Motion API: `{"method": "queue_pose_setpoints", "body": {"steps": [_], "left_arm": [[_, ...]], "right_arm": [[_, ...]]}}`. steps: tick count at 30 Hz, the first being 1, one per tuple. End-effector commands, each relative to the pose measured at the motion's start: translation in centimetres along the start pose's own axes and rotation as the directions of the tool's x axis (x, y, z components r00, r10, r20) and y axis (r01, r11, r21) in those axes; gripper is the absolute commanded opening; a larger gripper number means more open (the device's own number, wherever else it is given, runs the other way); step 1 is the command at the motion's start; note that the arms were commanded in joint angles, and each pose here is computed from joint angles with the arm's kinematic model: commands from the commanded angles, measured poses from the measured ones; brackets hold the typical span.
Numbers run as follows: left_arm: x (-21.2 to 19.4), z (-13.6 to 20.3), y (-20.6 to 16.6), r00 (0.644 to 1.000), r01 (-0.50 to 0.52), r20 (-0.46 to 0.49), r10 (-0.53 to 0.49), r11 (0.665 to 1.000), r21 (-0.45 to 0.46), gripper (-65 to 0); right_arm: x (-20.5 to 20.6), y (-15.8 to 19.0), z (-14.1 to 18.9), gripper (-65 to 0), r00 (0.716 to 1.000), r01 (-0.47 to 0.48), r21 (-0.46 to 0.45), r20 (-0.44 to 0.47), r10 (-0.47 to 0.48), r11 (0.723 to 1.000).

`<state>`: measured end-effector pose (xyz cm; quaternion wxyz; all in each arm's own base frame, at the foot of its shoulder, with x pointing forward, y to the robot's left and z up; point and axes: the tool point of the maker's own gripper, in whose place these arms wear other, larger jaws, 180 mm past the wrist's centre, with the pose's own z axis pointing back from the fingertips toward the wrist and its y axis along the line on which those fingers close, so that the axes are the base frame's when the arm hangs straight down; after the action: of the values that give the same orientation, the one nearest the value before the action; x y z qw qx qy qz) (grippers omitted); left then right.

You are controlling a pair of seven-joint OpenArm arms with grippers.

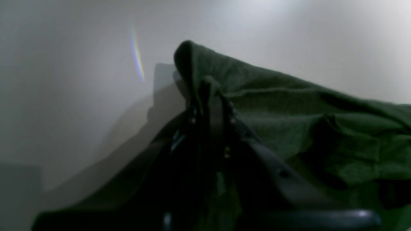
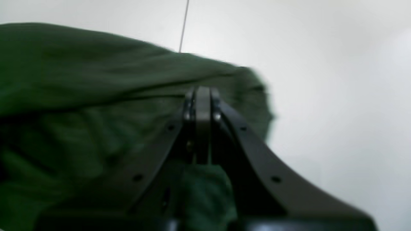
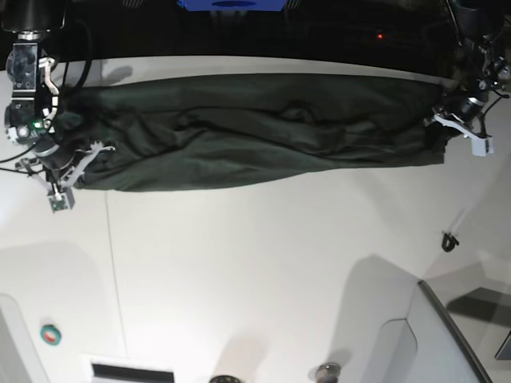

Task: Layout the t-shirt on the table in an organized manner, then fold the t-shirt properly
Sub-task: 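Grasp both ends of the strip with both grippers, then fold the strip's end held by the left gripper toward the right gripper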

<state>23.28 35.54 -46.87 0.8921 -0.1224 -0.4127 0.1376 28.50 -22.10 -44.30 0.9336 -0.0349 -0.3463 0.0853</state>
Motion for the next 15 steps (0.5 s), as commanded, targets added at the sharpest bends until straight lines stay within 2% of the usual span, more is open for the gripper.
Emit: {"method": "queue_pose_setpoints", "body": {"steps": [1, 4, 8, 15], "left_arm": [[2.8, 0.5, 0.7, 0.997, 0.030, 0.065, -0.030, 1.000, 0.002, -65.0], [3.4, 1.4, 1.8, 0.997, 0.060, 0.056, -0.062, 0.998, 0.023, -65.0], [4.9, 3.4, 1.5, 0.984, 0.163, 0.070, -0.164, 0.987, 0.020, -65.0], [5.9, 7.4, -4.4, 0.940, 0.299, 0.164, -0.298, 0.954, 0.020, -65.0]], "right_arm": [[0.9, -0.7, 0.3, -64.2, 0.999, -0.006, -0.014, 0.032, 0.006, 1.000], [0.9, -0.7, 0.4, -64.2, 0.999, -0.007, -0.015, 0.034, 0.007, 1.000], [0.8, -0.7, 0.4, -64.2, 0.999, -0.007, -0.015, 0.032, 0.007, 1.000], [0.7, -0.7, 0.5, -64.2, 0.999, -0.007, -0.015, 0.031, 0.007, 1.000]]}}
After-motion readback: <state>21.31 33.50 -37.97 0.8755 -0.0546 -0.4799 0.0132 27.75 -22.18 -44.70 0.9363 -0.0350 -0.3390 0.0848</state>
